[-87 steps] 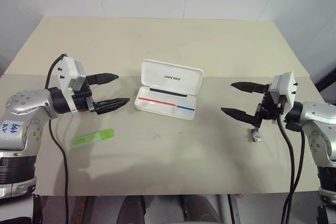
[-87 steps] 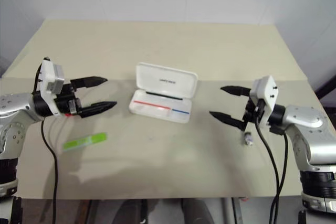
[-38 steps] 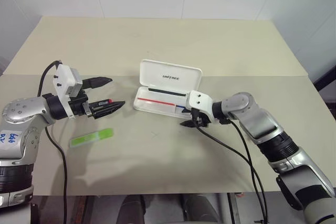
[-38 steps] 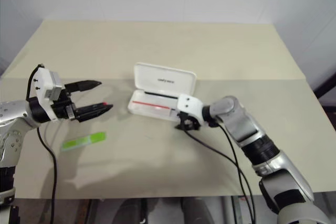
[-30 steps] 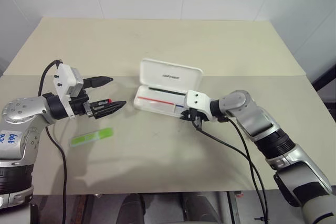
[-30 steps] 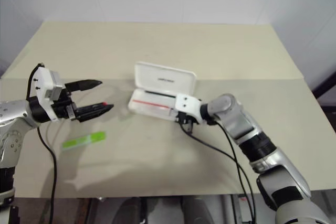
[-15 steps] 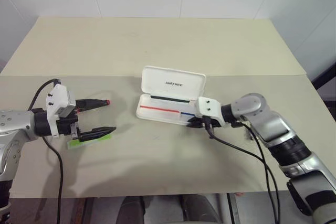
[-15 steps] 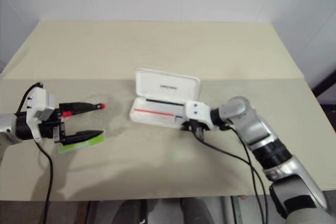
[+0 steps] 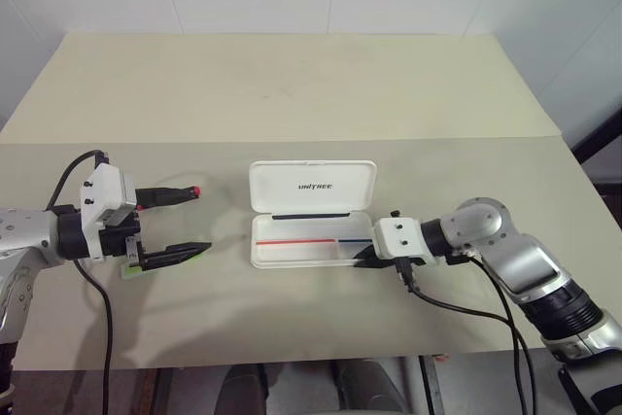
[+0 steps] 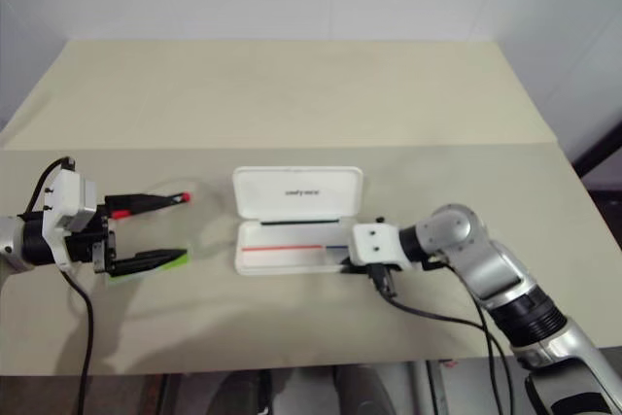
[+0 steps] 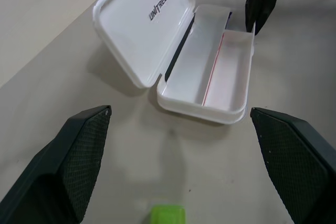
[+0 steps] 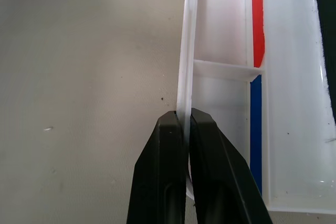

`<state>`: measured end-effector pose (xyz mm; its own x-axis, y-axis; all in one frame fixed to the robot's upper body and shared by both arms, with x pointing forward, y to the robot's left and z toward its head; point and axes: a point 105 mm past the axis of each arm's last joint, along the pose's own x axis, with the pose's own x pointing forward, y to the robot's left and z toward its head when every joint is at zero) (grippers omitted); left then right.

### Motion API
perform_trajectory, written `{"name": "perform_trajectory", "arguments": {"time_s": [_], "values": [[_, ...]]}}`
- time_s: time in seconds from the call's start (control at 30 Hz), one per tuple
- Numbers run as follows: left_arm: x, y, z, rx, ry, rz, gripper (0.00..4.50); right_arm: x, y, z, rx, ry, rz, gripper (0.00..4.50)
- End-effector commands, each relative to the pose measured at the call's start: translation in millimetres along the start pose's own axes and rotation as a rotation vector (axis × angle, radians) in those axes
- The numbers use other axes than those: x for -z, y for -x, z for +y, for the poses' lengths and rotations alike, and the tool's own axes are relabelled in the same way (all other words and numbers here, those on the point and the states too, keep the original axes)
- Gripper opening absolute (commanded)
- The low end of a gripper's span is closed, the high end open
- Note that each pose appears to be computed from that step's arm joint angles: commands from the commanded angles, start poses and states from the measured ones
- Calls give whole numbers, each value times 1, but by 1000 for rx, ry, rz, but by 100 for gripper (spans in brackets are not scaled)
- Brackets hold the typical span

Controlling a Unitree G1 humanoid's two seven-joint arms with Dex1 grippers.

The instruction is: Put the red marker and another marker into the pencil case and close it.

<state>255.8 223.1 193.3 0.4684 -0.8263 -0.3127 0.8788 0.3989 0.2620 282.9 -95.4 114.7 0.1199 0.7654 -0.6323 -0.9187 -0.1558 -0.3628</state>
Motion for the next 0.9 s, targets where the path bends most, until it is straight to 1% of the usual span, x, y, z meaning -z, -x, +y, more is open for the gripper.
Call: {"name": "perform_trajectory", "arguments": {"time_s": [0.03, 0.2, 0.27, 0.3, 0.4, 0.53, 0.67, 0.8, 0.9], "values": [[-15, 4, 0, -2, -54, -4, 450, -9, -6, -3, 22, 50, -16, 4], [-18, 6, 3, -14, -59, 0, 450, -10, -13, 2, 2, 26, -20, 4], [-19, 7, 4, -16, -61, 4, 450, -10, -14, 4, -3, 15, -18, 60], [-19, 8, 6, -17, -65, 6, 450, -11, -15, 4, 1, 17, -19, 80], [-23, 7, 9, -19, -76, 4, 450, -17, -15, -3, 50, 41, -43, 183], [-25, 5, 11, -16, -82, 0, 450, -21, -11, -7, 66, 57, -64, 183], [-25, 4, 13, -12, -85, -1, 450, -32, 0, -6, 41, 79, -121, 183], [-24, 4, 13, -12, -85, 0, 450, -33, 10, -5, 26, 90, -134, 183], [-21, 9, 14, -25, -82, 19, 450, -36, 25, -16, 72, 84, -160, 183]]}}
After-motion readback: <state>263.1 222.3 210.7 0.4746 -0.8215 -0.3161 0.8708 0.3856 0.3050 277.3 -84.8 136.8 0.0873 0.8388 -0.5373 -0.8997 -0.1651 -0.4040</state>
